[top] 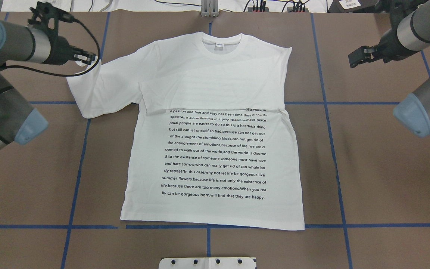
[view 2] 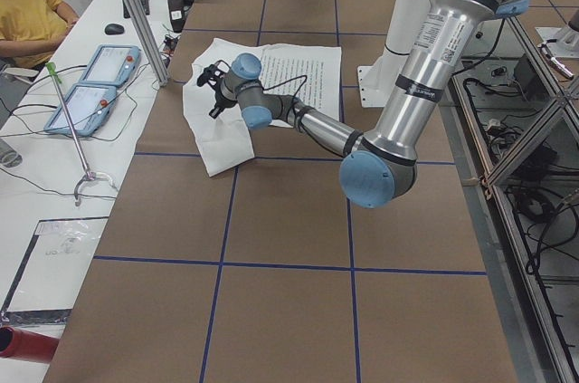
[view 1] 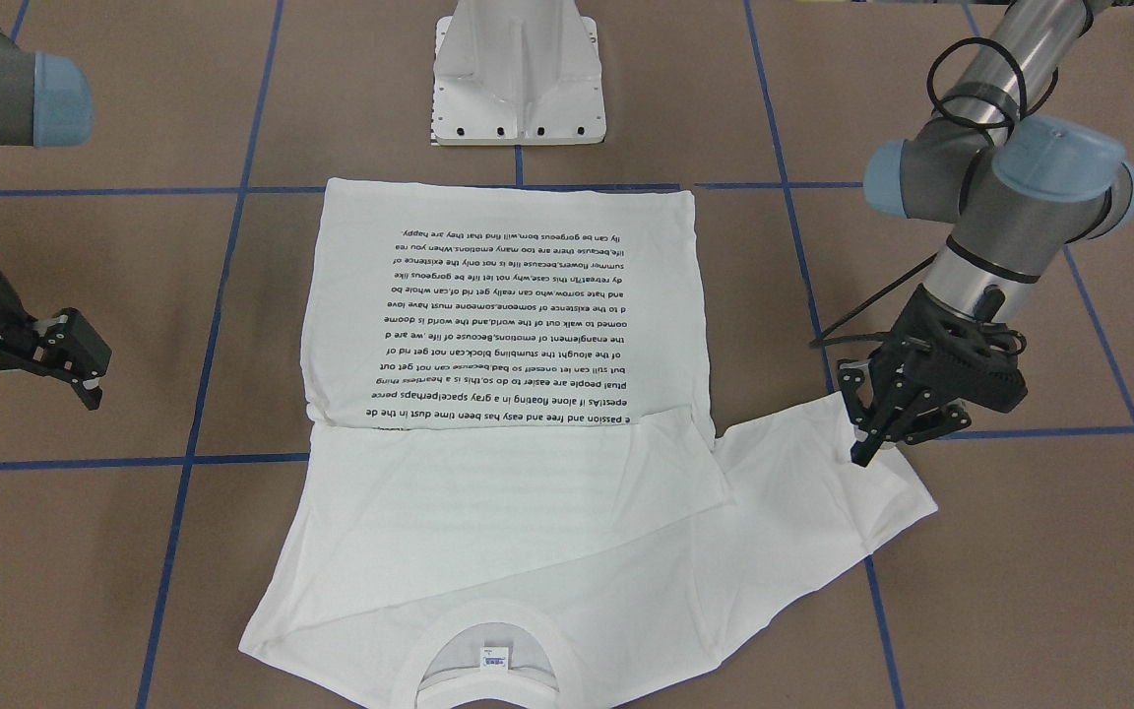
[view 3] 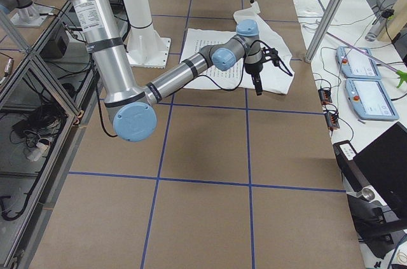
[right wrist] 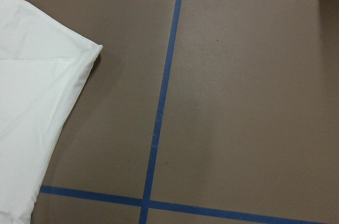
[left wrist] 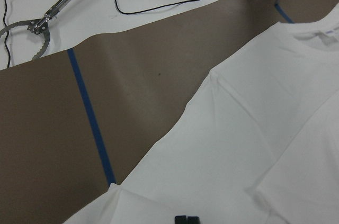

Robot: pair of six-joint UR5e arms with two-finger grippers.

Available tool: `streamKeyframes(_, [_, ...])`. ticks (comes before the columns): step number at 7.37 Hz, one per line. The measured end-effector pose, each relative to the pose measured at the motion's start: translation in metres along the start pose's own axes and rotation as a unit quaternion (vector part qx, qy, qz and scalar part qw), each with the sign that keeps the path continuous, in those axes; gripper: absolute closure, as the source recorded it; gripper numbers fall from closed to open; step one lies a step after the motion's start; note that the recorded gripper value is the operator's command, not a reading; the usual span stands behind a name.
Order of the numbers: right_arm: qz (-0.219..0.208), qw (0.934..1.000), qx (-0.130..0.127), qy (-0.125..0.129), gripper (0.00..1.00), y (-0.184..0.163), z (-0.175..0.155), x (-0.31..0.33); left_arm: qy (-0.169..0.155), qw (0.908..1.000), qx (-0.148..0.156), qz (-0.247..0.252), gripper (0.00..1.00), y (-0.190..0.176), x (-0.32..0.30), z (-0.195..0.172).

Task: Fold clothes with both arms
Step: 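Fold the held sleeve across the shirt body toward the right gripper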

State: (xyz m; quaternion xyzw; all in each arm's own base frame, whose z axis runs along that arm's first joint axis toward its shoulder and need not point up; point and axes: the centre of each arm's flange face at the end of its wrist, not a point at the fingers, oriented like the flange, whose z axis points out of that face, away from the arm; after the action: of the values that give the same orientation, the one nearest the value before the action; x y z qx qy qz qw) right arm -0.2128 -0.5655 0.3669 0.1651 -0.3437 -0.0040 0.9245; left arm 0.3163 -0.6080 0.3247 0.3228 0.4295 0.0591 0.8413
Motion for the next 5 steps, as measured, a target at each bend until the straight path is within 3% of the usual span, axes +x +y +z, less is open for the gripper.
streamKeyframes(3, [0.0,1.0,0.0,0.0,0.0,0.0,0.0,0.0,0.012,0.9964,-0.011,-0.084,1.0,-0.1,0.125,-0.014])
streamKeyframes(5, [0.0,1.0,0.0,0.0,0.0,0.0,0.0,0.0,0.037,0.9879,-0.03,-0.148,1.0,-0.121,0.228,0.009])
